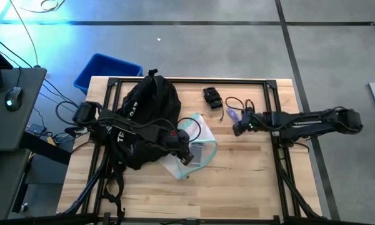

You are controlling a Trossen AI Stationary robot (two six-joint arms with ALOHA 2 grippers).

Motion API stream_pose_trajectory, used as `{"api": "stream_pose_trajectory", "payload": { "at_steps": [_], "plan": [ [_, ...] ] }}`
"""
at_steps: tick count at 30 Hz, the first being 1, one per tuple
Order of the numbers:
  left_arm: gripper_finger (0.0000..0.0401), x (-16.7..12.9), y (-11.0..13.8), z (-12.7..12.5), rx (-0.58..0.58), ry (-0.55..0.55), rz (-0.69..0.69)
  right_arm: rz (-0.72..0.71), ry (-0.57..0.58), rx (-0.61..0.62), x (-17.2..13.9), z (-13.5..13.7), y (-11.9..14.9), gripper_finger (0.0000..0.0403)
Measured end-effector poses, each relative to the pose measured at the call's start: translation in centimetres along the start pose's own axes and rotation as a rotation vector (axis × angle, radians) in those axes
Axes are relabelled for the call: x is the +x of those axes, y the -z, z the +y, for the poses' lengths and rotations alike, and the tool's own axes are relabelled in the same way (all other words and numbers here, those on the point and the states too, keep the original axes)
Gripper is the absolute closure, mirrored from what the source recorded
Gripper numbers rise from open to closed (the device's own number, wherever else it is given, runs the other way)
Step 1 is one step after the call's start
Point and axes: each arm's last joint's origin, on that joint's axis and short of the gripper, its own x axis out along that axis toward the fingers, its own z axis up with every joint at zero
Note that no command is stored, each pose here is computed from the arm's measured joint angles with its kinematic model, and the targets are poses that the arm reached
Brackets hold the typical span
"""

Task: Unpack backpack
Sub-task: Remove the game card from the zip bag

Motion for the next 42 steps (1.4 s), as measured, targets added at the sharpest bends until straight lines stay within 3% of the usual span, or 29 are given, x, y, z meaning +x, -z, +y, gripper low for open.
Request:
{"api": "stream_pose_trajectory", "payload": {
  "at_steps": [5,12,14,17,23,28,32,37,42],
  "plan": [
    [0.0401,-1.6,-0.2,0.3,-0.009,-0.042,-0.020,0.050,-0.147,-0.200,-2.1,2.0,-1.0,0.0184],
    [0.0401,-2.1,-0.2,1.1,0.052,-0.107,0.012,-0.026,-0.716,-0.549,-4.9,7.5,0.4,0.0197],
    [0.0401,-2.1,-0.2,1.1,0.063,-0.110,0.004,-0.067,-0.817,-0.589,-5.5,8.9,1.0,0.0205],
    [0.0401,-2.1,-0.3,1.2,0.057,-0.137,-0.030,-0.063,-0.881,-0.577,-4.9,10.8,2.0,0.0225],
    [0.0401,-2.0,-0.6,1.4,0.049,-0.145,-0.042,-0.038,-0.735,-0.526,-1.1,14.2,4.0,0.0294],
    [0.0401,-2.0,-0.6,1.3,0.120,-0.149,-0.047,-0.030,-0.644,-0.548,1.9,18.8,3.8,0.0353],
    [0.0401,-2.1,-0.5,1.5,0.202,-0.161,-0.030,0.008,-0.510,-0.481,4.4,22.2,3.3,0.0393],
    [0.0401,-2.1,-0.1,2.0,0.268,-0.210,0.017,0.164,-0.352,-0.412,7.3,24.0,3.8,0.0399],
    [0.0401,-2.2,0.4,1.8,0.320,-0.209,0.042,0.244,-0.248,-0.396,6.8,23.5,4.2,0.0402]
  ]
}}
